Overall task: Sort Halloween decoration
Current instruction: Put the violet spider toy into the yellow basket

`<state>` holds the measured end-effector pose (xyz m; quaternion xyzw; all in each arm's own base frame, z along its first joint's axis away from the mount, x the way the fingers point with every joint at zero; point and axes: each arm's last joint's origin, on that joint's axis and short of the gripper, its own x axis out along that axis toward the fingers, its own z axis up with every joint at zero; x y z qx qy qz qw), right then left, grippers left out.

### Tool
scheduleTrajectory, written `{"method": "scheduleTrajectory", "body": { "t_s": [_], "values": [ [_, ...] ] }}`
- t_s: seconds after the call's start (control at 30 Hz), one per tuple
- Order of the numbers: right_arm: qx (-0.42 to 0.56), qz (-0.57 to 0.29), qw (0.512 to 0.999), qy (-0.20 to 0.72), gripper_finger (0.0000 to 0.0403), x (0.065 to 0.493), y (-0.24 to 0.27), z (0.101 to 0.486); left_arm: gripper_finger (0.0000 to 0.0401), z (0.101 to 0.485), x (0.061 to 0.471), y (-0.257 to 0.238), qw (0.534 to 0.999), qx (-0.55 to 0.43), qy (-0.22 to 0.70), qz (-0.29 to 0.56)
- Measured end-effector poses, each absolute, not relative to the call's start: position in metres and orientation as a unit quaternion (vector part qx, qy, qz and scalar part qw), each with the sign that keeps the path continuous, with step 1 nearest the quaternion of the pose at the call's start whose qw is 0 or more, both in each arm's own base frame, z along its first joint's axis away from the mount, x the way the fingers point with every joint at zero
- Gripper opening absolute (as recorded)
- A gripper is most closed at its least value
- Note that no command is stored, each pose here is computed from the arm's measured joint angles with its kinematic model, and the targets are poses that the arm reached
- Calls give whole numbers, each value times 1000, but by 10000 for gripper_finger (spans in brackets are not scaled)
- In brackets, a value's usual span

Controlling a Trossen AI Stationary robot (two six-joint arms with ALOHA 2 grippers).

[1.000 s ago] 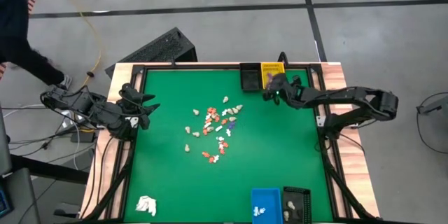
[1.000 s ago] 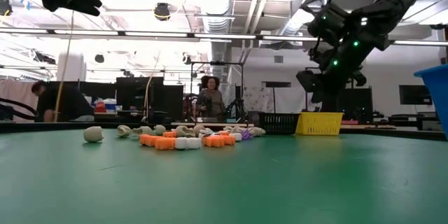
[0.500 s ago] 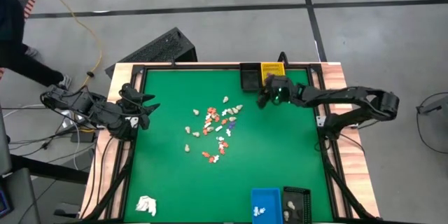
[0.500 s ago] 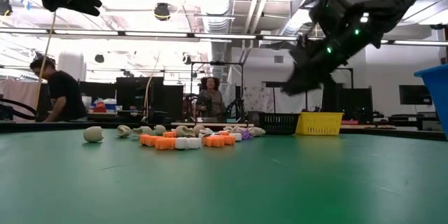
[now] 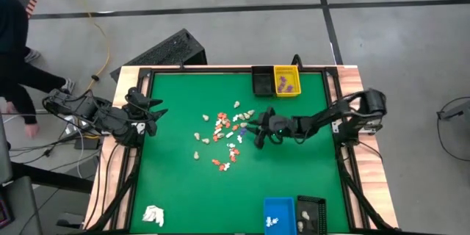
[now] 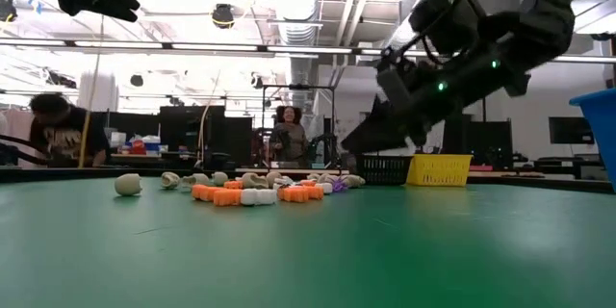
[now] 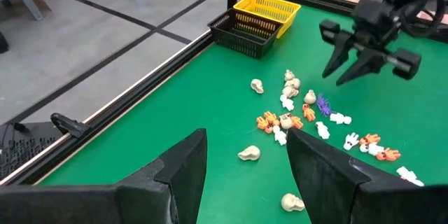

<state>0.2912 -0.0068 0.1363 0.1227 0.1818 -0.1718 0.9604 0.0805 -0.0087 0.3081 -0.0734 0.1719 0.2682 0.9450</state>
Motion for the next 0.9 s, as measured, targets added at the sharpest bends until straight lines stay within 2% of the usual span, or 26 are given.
{"method": "scheduleTrajectory", "body": {
  "t_s": [0.2,0.57,0.67,0.83,0.9],
  "values": [
    [148,-181,948,214,133,296,-3,112,189,308,81,-9,946,-82,173,263],
    [137,-182,949,220,128,326,-5,103,189,308,81,-9,946,-83,173,262],
    [137,-182,948,222,105,327,-5,103,189,308,81,-9,946,-84,173,262],
    [135,-183,948,221,22,327,-5,104,189,308,81,-9,946,-83,173,262],
    [135,-183,948,221,9,327,-5,104,189,308,81,-9,946,-82,173,262]
  ]
}}
